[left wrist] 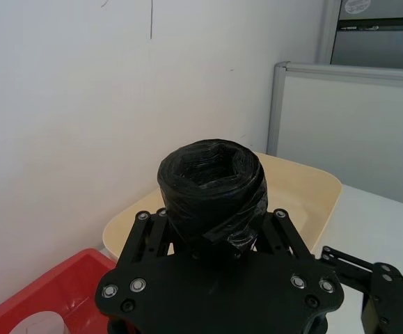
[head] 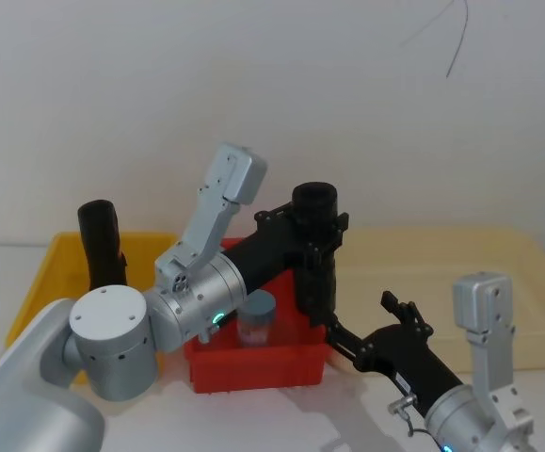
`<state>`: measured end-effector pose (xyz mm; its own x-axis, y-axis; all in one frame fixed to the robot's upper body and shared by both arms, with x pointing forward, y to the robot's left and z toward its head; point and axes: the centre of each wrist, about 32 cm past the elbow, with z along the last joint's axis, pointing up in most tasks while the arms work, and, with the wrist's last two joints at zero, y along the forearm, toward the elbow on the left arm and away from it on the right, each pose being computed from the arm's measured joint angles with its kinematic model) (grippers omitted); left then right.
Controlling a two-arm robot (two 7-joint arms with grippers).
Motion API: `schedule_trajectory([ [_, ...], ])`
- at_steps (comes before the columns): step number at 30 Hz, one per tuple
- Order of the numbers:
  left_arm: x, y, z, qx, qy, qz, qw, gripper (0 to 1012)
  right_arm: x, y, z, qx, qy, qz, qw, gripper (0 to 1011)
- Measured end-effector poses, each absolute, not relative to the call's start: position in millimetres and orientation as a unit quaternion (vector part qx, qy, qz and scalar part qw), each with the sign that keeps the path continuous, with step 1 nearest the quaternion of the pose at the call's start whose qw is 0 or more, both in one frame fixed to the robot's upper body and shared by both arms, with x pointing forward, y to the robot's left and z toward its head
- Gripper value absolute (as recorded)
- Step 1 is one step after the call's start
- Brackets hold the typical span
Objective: Pick up the garbage bag with the one hand and transfer it to the other hand.
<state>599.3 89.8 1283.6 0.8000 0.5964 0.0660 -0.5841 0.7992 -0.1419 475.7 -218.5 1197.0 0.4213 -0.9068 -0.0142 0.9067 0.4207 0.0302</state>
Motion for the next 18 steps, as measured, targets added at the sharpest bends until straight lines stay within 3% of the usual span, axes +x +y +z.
schedule_trajectory([
  [18,599.6,89.9,1283.7,-0.057,-0.054,0.312,0.947,456,497.4,-207.8,1202.5,0.02,0.006,-0.521,0.854,1000],
])
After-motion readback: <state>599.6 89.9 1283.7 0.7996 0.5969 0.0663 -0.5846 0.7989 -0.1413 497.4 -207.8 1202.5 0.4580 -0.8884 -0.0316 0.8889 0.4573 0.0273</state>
